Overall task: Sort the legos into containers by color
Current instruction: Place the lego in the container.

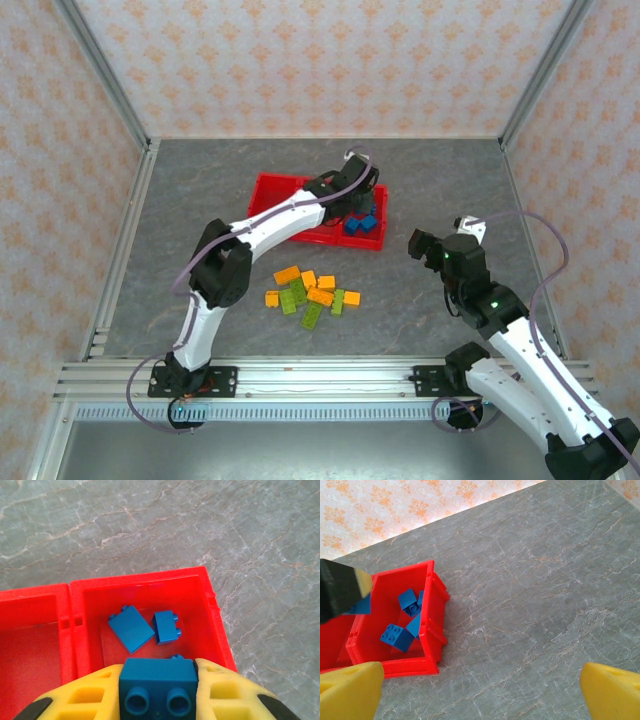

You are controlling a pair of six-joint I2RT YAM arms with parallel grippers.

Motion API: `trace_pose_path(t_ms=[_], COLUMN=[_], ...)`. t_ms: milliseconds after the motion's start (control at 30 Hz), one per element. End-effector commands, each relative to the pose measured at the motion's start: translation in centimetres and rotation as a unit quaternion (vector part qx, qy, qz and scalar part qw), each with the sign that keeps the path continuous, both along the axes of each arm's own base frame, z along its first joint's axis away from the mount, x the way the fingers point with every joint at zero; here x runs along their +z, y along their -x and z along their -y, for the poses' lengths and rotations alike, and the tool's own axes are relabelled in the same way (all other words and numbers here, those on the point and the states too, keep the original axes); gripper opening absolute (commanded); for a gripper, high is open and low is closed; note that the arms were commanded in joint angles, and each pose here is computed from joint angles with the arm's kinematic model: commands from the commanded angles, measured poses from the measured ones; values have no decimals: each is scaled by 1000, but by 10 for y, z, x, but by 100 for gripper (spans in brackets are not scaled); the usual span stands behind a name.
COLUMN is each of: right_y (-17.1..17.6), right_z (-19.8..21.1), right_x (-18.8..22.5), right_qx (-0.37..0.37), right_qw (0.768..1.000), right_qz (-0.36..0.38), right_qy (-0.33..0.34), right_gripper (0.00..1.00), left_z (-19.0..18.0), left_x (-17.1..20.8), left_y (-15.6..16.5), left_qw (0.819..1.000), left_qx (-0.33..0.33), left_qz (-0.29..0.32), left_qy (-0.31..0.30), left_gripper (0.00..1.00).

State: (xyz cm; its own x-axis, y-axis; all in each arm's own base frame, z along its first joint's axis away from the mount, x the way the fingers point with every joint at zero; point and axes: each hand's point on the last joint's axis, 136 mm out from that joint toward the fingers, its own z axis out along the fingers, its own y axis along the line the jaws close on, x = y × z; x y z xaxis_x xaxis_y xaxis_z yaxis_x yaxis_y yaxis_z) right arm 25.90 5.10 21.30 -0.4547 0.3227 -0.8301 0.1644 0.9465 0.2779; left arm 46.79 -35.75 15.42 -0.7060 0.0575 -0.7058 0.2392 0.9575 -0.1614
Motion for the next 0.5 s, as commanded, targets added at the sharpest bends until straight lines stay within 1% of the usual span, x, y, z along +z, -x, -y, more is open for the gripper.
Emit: trace_pose_path(t_ms=[0, 133, 267, 367, 467], right_y=[0, 0, 0, 0, 0], right_z=[3, 3, 3, 3, 3], right_x=[1, 1, 1, 1, 1], right_qx=[-10, -10, -10, -9, -10], right_qw=[1000, 1000, 1000, 1000, 1000], right_qz=[7, 7, 7, 7, 7], right_qy=[-2, -3, -2, -3, -3], right_gripper=[100, 100, 100, 100, 100], left_z=[13, 21, 25, 25, 25], left_x=[16, -1, -12, -6, 8], left_y=[-15, -23, -33, -47, -56], left_qw=[999, 999, 999, 998, 997], left_qx=[12, 10, 16, 23, 26], left_qz=[27, 22, 17, 19, 34], left_qy=[37, 46, 48, 56, 61], left_gripper=[25, 27, 37, 42, 50])
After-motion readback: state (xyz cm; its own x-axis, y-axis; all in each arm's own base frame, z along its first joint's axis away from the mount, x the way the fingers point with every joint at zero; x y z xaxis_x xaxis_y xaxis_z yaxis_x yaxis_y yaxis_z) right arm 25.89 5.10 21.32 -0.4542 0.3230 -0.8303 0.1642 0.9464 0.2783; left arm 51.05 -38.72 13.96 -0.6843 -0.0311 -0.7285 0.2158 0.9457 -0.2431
